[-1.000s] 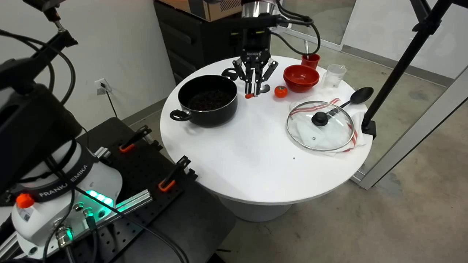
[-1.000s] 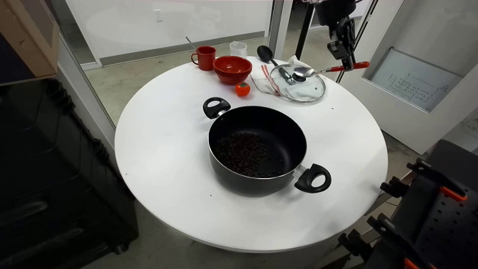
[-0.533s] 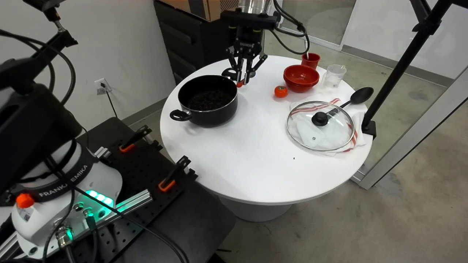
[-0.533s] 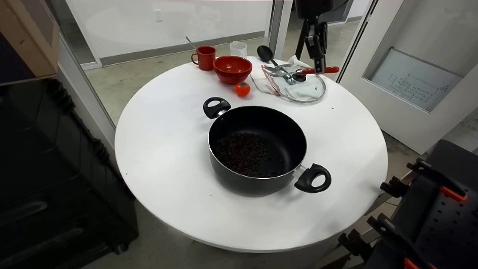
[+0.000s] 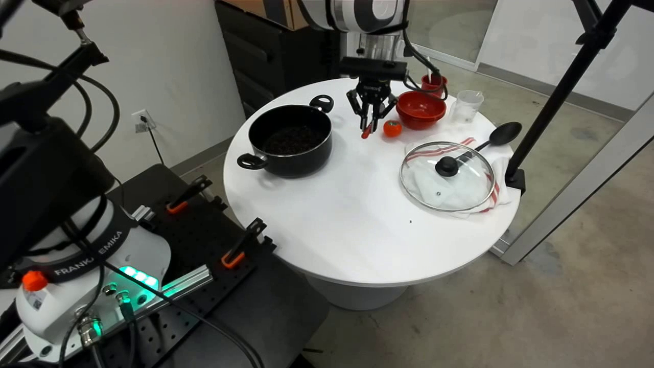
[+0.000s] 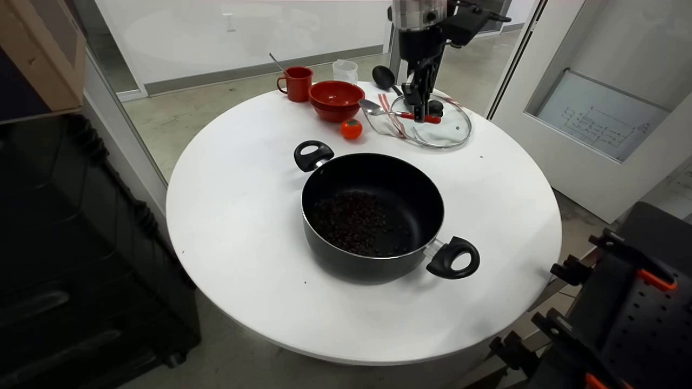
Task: Place the lid on the table then use the spoon to mix in the pot
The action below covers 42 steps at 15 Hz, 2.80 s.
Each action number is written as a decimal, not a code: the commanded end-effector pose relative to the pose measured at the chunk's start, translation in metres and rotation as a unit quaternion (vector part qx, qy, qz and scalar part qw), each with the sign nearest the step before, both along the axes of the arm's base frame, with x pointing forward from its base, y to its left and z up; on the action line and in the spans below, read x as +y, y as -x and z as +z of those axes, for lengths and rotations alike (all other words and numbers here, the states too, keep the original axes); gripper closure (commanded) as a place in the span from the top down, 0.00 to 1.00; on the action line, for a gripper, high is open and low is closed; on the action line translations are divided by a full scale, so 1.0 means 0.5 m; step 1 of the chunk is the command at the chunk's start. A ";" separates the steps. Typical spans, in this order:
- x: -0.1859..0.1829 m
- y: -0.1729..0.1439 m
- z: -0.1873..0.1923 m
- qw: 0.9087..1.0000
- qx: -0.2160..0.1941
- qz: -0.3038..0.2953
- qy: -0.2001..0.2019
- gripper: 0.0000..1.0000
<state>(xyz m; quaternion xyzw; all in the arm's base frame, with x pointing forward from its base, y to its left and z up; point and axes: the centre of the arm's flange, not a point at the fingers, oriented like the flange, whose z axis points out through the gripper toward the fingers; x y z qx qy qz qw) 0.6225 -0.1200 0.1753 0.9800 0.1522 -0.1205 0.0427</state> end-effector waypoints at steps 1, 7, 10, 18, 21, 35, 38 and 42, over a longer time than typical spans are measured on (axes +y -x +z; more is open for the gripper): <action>-0.034 -0.028 -0.055 1.000 0.009 0.003 0.023 0.05; -0.093 0.008 -0.114 0.997 0.041 0.024 0.057 0.05; -0.116 0.025 -0.148 0.996 0.052 0.037 0.069 0.05; -0.105 0.079 -0.283 0.993 0.094 0.054 0.055 0.05; -0.098 0.088 -0.302 0.992 0.101 0.050 0.052 0.05; 0.070 -0.025 0.071 0.995 0.070 -0.052 0.039 1.00; 0.119 -0.058 0.184 0.997 0.012 -0.068 0.027 1.00; 0.107 -0.054 0.153 0.998 0.023 -0.048 0.033 1.00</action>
